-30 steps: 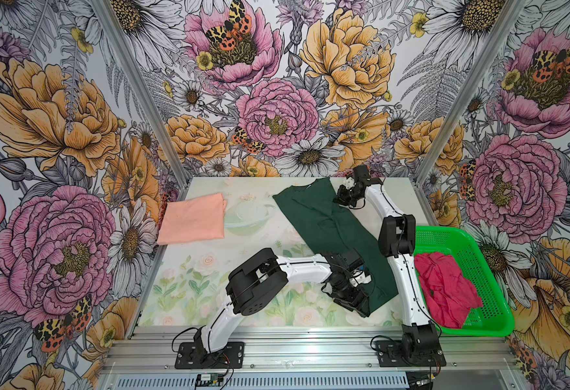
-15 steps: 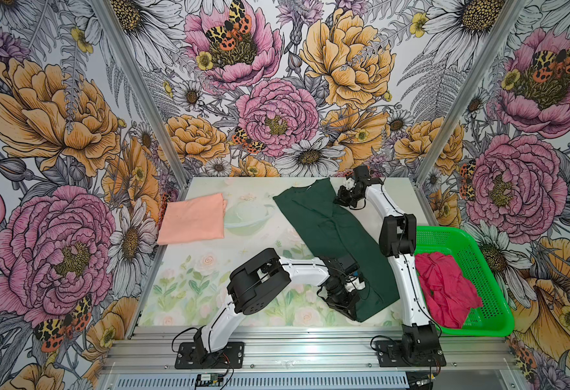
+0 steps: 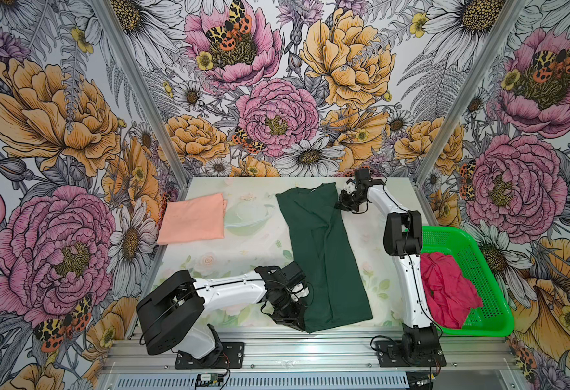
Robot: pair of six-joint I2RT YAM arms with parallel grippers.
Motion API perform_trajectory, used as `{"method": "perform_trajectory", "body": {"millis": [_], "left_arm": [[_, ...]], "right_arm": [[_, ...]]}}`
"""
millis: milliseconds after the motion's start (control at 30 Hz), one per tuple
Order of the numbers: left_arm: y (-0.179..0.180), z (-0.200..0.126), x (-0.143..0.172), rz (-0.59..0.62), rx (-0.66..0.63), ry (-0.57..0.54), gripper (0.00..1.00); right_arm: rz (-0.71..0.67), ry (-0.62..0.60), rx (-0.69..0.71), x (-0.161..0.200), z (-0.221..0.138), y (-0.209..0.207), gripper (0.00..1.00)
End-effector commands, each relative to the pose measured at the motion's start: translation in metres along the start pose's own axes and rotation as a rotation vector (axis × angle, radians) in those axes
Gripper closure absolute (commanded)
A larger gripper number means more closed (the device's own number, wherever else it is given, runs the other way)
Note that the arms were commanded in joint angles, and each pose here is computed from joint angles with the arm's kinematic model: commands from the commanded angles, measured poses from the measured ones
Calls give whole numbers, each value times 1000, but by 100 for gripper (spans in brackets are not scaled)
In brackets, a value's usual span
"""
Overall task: Fold and stack t-shirts
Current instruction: Adjust the T-shirt at the center of the board.
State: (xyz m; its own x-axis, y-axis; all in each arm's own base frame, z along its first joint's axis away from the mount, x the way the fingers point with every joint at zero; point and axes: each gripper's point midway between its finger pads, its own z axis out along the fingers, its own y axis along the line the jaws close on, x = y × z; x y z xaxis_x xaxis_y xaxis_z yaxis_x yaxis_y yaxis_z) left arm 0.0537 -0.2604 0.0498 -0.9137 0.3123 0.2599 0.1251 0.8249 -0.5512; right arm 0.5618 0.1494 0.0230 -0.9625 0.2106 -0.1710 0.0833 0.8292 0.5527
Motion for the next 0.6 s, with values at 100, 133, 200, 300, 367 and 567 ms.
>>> {"method": "perform_trajectory", "body": {"millis": [100, 133, 200, 300, 367, 567], "left_arm": [[31, -7, 21, -126, -13, -11, 49], [32, -8, 21, -123, -14, -17, 40], [34, -8, 20, -117, -22, -25, 27], [22, -18, 6, -72, -12, -85, 19], [10, -46, -25, -31, -11, -246, 21], [52, -158, -151, -116, -123, -860, 17]], "right_arm": [[-39, 128, 150, 56, 5, -20, 92], [-47, 131, 140, 59, 3, -16, 91], [-45, 123, 116, 65, -6, -8, 87], [-50, 72, 129, 66, -28, -4, 83], [-56, 27, 150, 63, -45, 0, 84], [-85, -78, 243, 51, -75, 2, 78]]}}
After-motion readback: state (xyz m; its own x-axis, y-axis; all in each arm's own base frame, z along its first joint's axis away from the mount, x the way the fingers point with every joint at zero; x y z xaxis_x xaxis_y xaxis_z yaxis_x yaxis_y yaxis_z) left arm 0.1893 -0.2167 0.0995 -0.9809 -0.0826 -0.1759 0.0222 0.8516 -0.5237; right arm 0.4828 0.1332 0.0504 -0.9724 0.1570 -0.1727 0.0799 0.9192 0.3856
